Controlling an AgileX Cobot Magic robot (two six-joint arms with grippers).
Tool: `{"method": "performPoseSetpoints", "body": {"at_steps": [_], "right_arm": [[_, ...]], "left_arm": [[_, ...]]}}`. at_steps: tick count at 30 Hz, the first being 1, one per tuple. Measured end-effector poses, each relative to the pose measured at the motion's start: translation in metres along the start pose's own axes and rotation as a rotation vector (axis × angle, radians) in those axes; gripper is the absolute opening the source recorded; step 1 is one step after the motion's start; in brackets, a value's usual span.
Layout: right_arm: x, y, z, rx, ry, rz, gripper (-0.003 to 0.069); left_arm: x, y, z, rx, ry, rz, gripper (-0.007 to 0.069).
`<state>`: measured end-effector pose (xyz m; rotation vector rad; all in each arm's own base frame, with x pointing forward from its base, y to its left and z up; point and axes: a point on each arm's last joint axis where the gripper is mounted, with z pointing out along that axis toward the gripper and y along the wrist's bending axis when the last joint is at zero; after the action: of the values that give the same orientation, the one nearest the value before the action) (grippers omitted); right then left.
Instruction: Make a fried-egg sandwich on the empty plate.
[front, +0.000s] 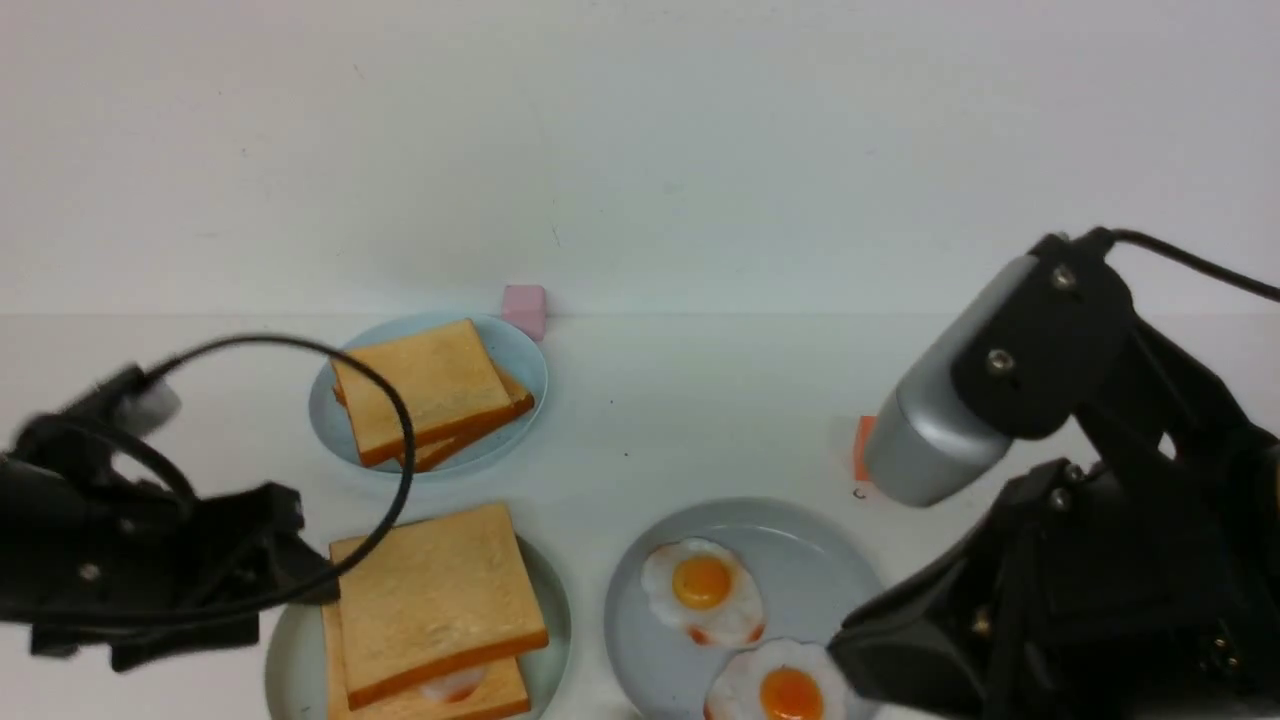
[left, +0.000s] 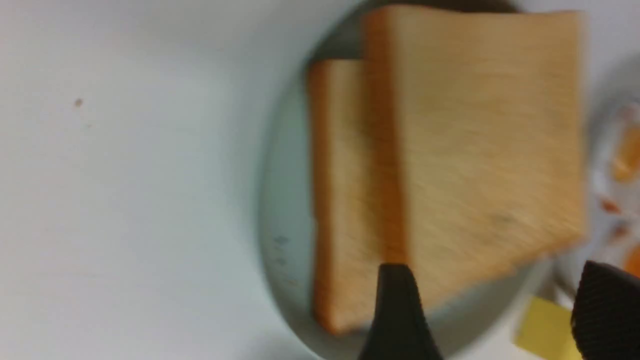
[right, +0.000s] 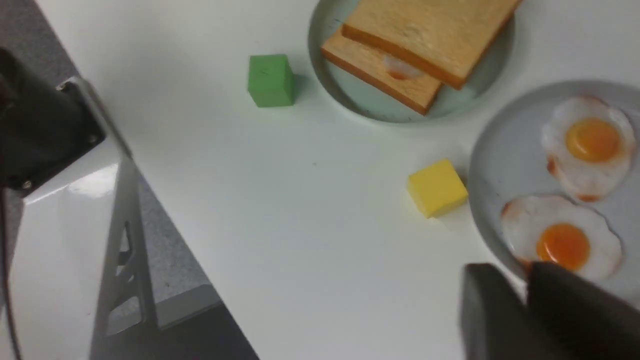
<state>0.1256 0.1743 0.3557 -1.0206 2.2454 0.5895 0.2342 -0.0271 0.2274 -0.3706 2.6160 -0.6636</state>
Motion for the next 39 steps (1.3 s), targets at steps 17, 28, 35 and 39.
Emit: {"method": "performPoseSetpoints", "body": {"at_steps": [17, 28, 35, 39], "right_arm": [[0.090, -0.019, -0.005, 0.093, -0.579, -0.092, -0.0009], [0.090, -0.017, -0.008, 0.099, -0.691, -0.201, -0.0003], [0.090, -0.017, -0.008, 0.100, -0.690, -0.201, 0.0000], [0.090, -0.017, -0.008, 0.099, -0.690, -0.201, 0.0003]], "left_arm": [[0.133, -0.033, -0.120, 0.275, -0.281, 0.515, -0.0013], [0.171, -0.017, -0.150, 0.331, -0.504, 0.614, -0.0013], [0.172, -0.017, -0.150, 0.333, -0.501, 0.613, -0.0013], [0.172, -0.017, -0.150, 0.334, -0.498, 0.613, -0.0013]]}}
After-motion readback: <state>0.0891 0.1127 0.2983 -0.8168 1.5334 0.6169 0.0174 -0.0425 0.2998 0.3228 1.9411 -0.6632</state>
